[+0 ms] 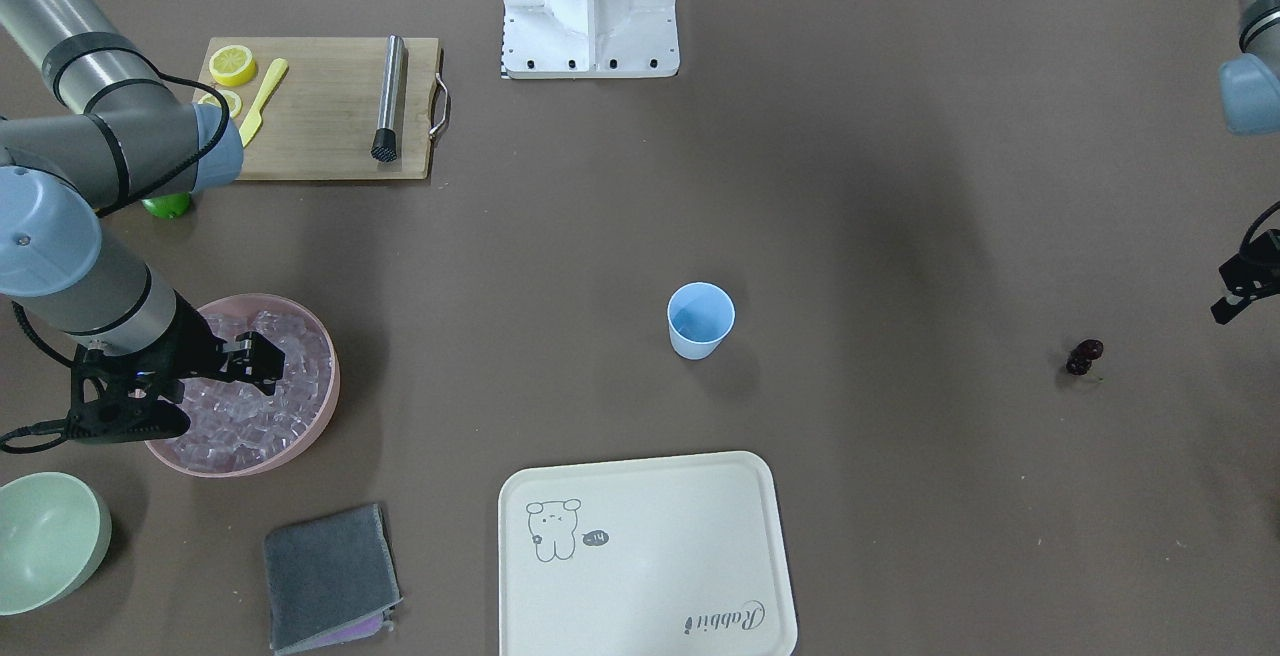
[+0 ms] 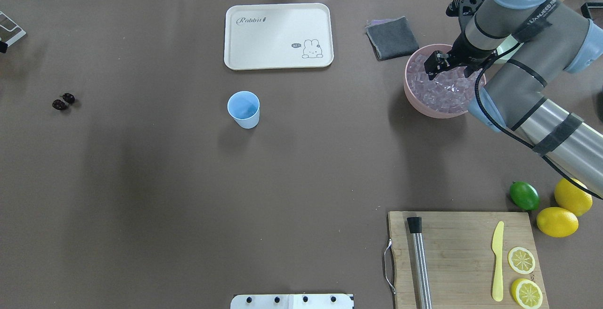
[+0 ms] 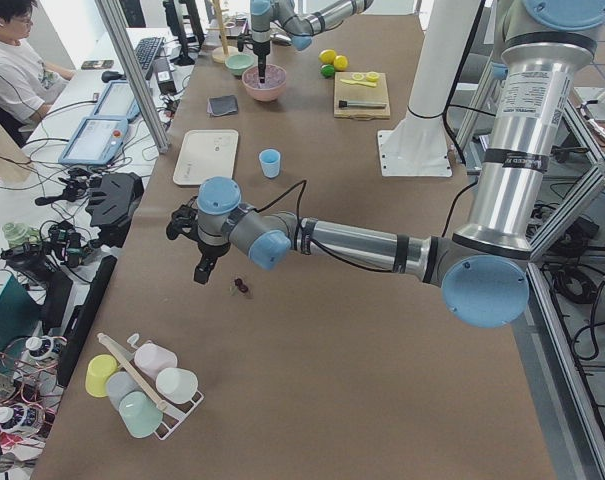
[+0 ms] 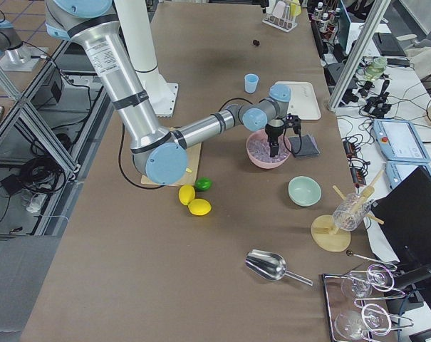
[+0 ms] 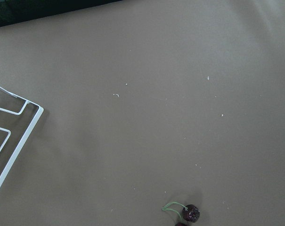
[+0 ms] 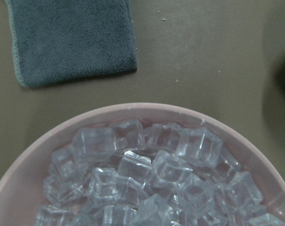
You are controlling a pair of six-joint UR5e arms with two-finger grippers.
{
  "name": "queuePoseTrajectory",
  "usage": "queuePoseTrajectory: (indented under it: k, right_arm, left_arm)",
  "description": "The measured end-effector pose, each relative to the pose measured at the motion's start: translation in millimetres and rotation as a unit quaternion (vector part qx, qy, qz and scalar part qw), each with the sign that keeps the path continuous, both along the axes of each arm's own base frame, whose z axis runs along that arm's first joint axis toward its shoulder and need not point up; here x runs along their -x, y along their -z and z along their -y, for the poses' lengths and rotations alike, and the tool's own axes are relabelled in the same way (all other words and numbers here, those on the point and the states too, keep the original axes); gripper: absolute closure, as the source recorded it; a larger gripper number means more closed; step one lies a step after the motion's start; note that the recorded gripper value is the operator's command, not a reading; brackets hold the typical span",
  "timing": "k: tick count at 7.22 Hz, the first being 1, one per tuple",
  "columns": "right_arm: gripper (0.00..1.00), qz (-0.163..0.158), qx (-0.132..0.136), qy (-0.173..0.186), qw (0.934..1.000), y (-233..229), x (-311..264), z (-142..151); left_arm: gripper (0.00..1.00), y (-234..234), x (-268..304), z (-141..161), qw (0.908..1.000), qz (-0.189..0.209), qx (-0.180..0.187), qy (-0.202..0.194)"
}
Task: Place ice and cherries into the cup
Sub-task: 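Lower the right gripper into the bowl and grasp another ice cube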
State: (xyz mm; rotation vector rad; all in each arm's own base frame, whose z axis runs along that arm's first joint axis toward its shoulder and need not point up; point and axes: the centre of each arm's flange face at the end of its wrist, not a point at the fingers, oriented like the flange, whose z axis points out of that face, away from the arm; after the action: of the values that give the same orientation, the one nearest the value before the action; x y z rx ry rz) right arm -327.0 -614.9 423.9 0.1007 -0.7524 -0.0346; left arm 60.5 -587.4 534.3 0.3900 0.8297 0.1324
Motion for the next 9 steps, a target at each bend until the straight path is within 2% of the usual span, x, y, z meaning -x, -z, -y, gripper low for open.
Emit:
queuePoseTrajectory:
  k: [1, 4, 9]
  right_arm:
    - [0.08, 0.002, -0.002, 0.000, 1.0000, -2.5, 1.2, 1.1]
    - [0.29, 0.006, -0.005, 0.000, 1.0000, -0.2, 1.6, 1.0]
    - [0.30, 0.010, -0.010, 0.003, 0.9999, 11.8, 9.0, 5.8]
  left_arm:
    - [0.02, -1.0, -0.2, -1.6, 1.0000, -0.001, -0.002, 0.001]
    - [0.02, -2.1, -0.6, -2.0, 1.0000, -0.002, -0.001, 0.003]
    - [0.02, -4.8, -5.4, 0.7, 1.0000, 0.006, 0.000, 0.005]
